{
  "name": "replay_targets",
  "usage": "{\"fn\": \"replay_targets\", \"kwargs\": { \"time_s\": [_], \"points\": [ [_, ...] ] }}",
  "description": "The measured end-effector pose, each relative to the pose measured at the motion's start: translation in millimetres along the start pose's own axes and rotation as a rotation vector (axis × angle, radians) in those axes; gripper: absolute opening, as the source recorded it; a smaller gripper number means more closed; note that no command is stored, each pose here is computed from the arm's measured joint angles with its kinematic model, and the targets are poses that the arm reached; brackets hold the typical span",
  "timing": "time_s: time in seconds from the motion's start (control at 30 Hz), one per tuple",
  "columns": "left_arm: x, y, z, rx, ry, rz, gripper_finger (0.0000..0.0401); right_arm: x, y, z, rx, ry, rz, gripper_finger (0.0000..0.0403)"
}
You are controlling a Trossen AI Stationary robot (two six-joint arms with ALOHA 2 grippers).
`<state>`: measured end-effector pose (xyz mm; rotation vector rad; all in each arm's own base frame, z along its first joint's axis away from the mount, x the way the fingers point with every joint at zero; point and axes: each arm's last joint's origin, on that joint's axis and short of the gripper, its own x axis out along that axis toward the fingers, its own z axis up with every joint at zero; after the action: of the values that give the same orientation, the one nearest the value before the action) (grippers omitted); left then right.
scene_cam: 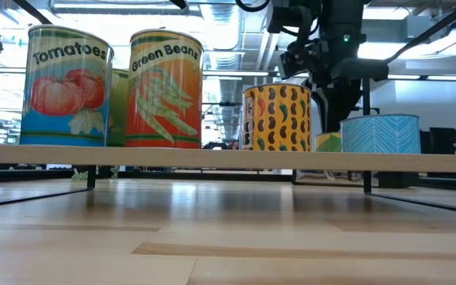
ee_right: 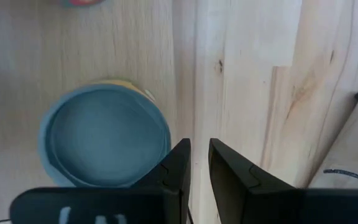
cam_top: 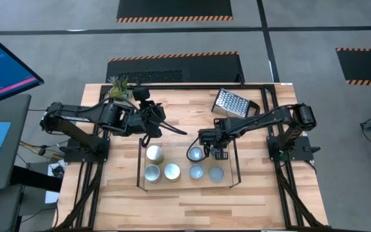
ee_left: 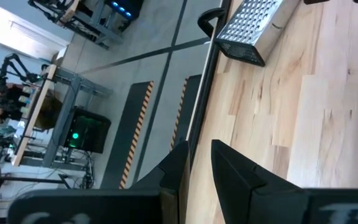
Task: Pick and place cans onto a shelf
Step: Put the canned mushrooms on the shelf
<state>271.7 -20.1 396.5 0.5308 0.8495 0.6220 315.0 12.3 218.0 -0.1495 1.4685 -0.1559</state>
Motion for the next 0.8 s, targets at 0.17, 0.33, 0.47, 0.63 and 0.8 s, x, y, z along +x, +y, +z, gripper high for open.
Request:
{"fn": "replay_targets", "kwargs": {
  "time_s": [0.17,0.33,0.47,0.63,0.8],
  "points": [
    [0.0,0.0,0.0,0.0,0.0,0.0,0.0057,0.0,0.0,0.1,0.001,-0.001,0.0,0.0082],
    [0.0,0.0,0.0,0.0,0.0,0.0,0.0057,0.0,0.6,0.4,0.001,-0.003,0.021,0.0082],
    [-0.1,-0.1,-0.1,0.001,0.0,-0.001,0.0057,0.0,0.9,0.4,0.001,-0.003,0.032,0.0082],
    [0.0,0.0,-0.1,0.001,0.001,0.0,0.0057,0.0,1.9,0.4,0.0,-0.003,0.048,0.0082],
    [0.0,0.0,-0.1,0.0,0.001,-0.001,0.0057,-0.1,2.1,0.3,0.0,-0.002,0.05,0.0082]
  ]
}}
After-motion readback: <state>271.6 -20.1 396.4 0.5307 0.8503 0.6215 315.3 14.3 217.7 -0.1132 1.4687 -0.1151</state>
